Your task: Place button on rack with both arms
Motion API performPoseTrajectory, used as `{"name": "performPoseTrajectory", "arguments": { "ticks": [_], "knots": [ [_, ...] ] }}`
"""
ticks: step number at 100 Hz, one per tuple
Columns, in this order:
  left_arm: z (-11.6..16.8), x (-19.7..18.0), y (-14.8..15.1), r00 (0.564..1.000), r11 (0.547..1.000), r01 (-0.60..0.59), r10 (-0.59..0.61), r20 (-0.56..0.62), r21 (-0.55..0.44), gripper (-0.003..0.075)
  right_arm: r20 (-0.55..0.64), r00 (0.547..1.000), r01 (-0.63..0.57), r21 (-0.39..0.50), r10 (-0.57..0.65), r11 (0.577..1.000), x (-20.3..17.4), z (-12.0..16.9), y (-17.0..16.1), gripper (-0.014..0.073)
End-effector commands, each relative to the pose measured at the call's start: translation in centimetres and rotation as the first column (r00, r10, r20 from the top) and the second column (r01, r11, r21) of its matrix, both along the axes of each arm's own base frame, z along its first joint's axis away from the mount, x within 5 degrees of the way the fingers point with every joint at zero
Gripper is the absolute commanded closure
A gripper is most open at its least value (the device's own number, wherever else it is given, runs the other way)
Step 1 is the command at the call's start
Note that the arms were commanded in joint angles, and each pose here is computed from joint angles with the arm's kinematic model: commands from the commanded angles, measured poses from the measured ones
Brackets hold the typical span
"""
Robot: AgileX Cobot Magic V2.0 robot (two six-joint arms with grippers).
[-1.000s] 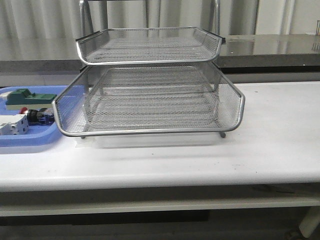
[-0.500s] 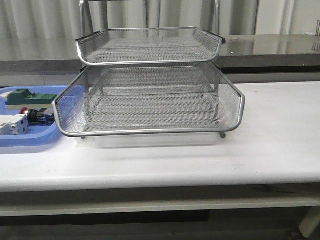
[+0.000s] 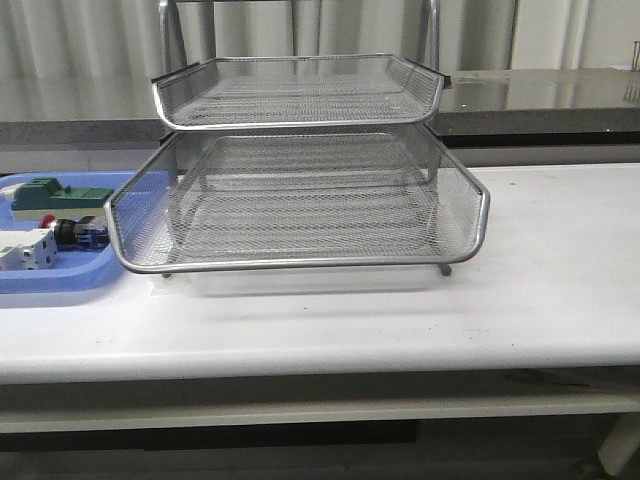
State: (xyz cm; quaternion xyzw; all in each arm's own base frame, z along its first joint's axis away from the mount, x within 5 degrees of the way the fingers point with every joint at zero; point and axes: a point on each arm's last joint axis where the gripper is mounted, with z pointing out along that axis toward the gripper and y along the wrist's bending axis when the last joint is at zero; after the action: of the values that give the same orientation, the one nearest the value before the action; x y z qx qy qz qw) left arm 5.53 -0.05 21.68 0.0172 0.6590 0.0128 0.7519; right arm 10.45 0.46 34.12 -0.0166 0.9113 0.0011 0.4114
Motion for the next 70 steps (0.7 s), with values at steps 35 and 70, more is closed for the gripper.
{"name": "performPoseTrajectory", "arguments": {
  "ticks": [35,70],
  "knots": [
    [-0.6,-0.2,0.0,0.997,1.0,0.006,-0.005,0.076,-0.017,0.0716,0.092,0.996,0.008,-0.007,-0.007,1.0,0.2,1.5,-0.2,0.0663],
    [2.2,-0.6,0.0,0.999,0.991,0.023,-0.017,0.045,-0.135,0.0716,0.092,0.996,0.008,-0.007,-0.007,1.0,0.2,1.5,-0.2,0.0663]
  ]
}}
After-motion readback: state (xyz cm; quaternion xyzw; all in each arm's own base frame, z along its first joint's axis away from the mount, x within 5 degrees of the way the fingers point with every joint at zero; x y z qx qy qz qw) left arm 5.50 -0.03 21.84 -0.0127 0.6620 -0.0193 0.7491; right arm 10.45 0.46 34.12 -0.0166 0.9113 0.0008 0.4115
